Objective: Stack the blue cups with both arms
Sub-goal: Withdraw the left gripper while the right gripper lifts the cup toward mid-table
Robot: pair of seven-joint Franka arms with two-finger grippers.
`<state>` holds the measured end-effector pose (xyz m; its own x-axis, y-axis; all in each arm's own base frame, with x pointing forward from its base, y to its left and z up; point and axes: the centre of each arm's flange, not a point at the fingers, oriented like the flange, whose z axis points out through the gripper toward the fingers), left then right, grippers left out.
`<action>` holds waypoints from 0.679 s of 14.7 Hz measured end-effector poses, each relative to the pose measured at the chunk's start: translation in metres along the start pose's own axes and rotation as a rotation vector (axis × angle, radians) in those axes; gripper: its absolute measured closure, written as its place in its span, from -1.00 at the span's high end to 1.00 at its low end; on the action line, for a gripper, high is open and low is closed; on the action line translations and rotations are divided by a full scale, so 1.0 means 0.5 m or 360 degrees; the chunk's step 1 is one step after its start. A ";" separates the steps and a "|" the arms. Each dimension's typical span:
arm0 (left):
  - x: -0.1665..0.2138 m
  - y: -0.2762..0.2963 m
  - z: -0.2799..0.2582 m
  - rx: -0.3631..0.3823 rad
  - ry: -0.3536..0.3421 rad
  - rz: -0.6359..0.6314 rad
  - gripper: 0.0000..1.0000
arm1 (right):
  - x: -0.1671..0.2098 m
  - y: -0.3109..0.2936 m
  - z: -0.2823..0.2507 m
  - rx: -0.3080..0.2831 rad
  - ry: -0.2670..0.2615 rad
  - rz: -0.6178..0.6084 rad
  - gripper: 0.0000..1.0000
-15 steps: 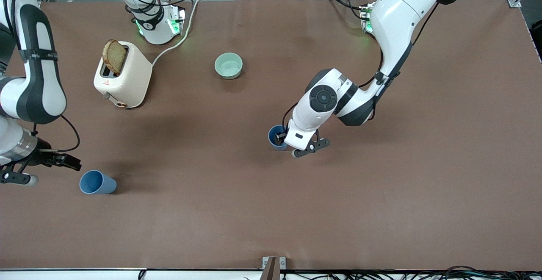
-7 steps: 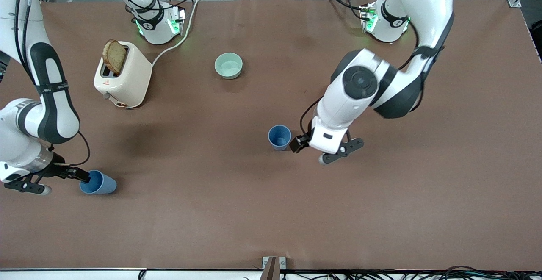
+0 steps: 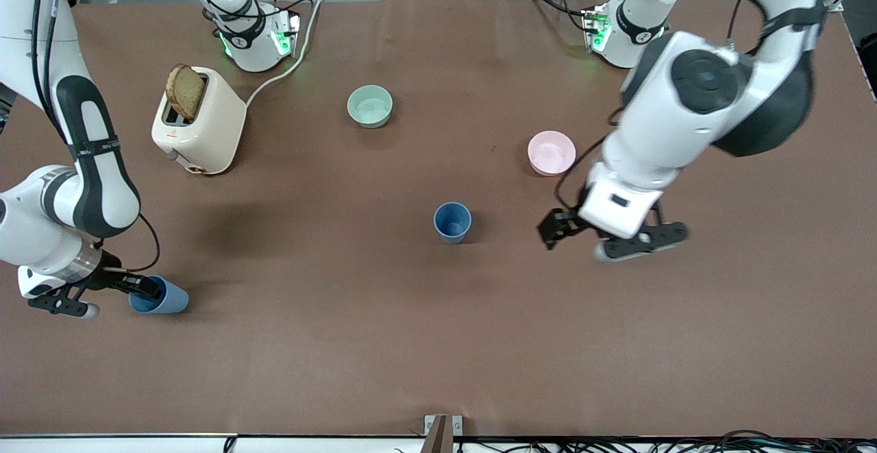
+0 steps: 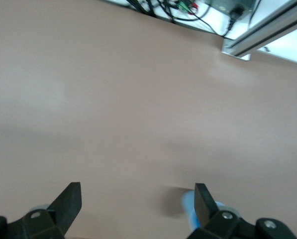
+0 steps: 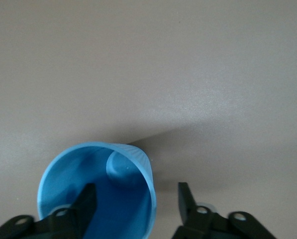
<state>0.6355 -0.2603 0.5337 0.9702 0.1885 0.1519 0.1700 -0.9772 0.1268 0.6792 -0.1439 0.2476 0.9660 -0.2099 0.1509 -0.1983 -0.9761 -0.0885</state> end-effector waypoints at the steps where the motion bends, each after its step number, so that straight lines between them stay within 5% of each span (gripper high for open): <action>1: 0.018 -0.049 -0.030 0.0035 -0.0003 0.0075 1.00 | -0.001 0.000 0.003 0.0000 -0.0002 0.0000 0.41; 7: 0.021 -0.227 -0.219 0.0165 -0.0009 0.0233 1.00 | 0.010 0.008 -0.008 0.0011 0.0025 0.0027 -0.78; 10: -0.012 -0.282 -0.287 0.0207 -0.0042 0.0272 1.00 | 0.011 0.004 -0.009 0.0039 0.0025 0.0054 -0.91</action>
<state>0.5809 -0.1099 0.6554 0.9908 0.0181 0.1342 0.0219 -0.9994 -0.0266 0.6832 -0.1473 0.2524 0.9561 -0.2436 0.1627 -0.2263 -0.9669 -0.1179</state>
